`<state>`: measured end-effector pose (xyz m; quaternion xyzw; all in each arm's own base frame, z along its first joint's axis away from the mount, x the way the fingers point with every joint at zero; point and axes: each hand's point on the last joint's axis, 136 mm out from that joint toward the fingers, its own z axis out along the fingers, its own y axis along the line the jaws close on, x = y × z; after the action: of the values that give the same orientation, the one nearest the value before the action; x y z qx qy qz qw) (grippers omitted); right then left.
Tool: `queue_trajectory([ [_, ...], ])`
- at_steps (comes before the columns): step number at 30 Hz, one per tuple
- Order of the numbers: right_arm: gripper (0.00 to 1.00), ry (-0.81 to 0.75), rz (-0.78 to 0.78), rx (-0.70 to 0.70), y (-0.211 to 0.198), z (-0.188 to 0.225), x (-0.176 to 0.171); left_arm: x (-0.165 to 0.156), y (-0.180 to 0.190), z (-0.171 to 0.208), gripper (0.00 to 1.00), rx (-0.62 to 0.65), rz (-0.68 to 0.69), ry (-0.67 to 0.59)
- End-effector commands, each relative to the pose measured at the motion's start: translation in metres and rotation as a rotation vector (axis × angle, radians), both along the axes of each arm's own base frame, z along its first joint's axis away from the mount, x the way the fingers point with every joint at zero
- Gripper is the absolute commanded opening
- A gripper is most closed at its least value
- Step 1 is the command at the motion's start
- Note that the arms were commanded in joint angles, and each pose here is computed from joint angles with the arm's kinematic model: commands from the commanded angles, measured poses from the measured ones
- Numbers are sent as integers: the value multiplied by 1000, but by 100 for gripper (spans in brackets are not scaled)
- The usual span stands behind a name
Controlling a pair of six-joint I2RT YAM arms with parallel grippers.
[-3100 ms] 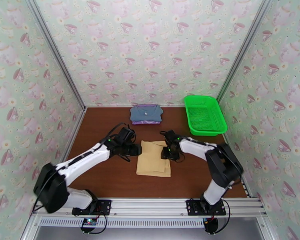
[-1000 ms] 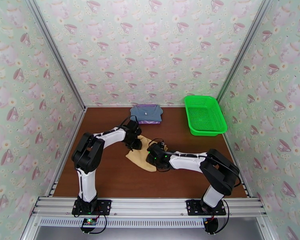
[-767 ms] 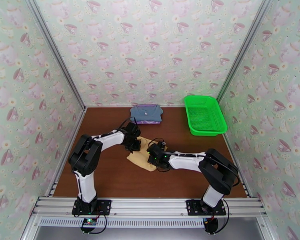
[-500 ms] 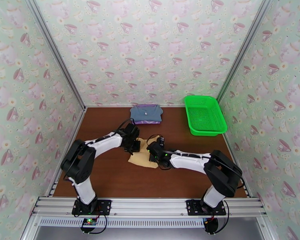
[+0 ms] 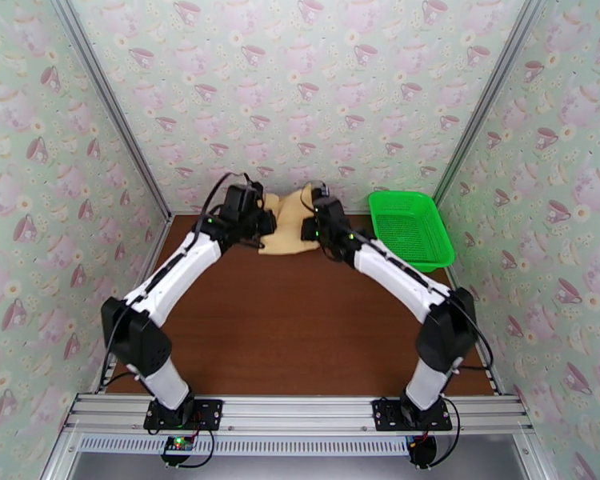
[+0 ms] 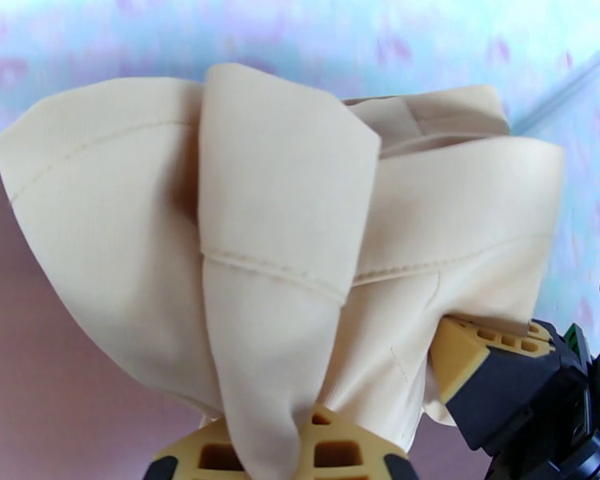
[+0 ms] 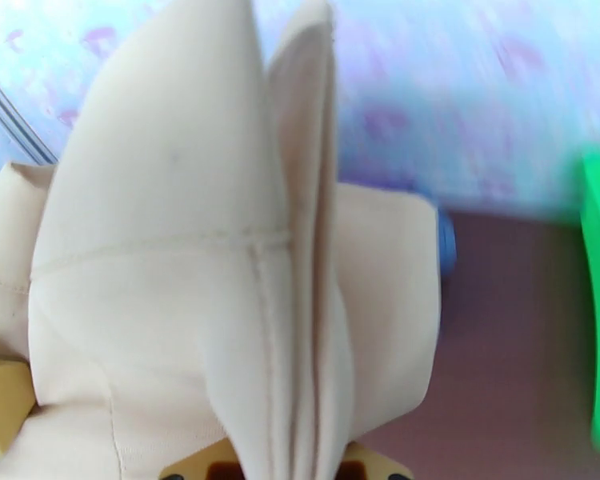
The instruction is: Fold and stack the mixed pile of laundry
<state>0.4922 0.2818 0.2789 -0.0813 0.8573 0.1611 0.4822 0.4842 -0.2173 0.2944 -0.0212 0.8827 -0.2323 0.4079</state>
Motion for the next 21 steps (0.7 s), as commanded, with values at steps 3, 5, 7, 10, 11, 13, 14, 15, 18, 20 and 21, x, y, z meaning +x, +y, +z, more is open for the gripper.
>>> queue_trajectory([
  [3,0,100,4,-170,-32,-68,81,82,16,-36,0,19,17,6],
  [5,0,107,-1,-140,-35,-80,106,110,12,-50,0,20,2,-8],
  [7,0,101,-15,-103,-39,-92,131,139,13,-73,0,32,1,-12],
  [10,0,99,-42,-39,-47,-106,157,172,15,-106,0,-13,20,-10],
  [11,0,98,-48,-21,-48,-111,163,179,16,-115,0,-34,27,-7],
  [13,0,102,-63,12,-53,-123,173,189,18,-134,0,-58,45,3],
  [14,0,106,-65,22,-54,-129,175,191,19,-141,0,-57,50,8],
  [15,0,115,-65,28,-53,-136,176,192,22,-148,0,-54,57,16],
  [18,0,153,-65,34,-51,-161,177,193,29,-166,0,-49,72,36],
  [20,0,177,-71,39,-51,-175,177,193,34,-178,0,-51,83,53],
  [21,0,189,-78,42,-51,-181,176,194,35,-183,0,-53,84,61],
])
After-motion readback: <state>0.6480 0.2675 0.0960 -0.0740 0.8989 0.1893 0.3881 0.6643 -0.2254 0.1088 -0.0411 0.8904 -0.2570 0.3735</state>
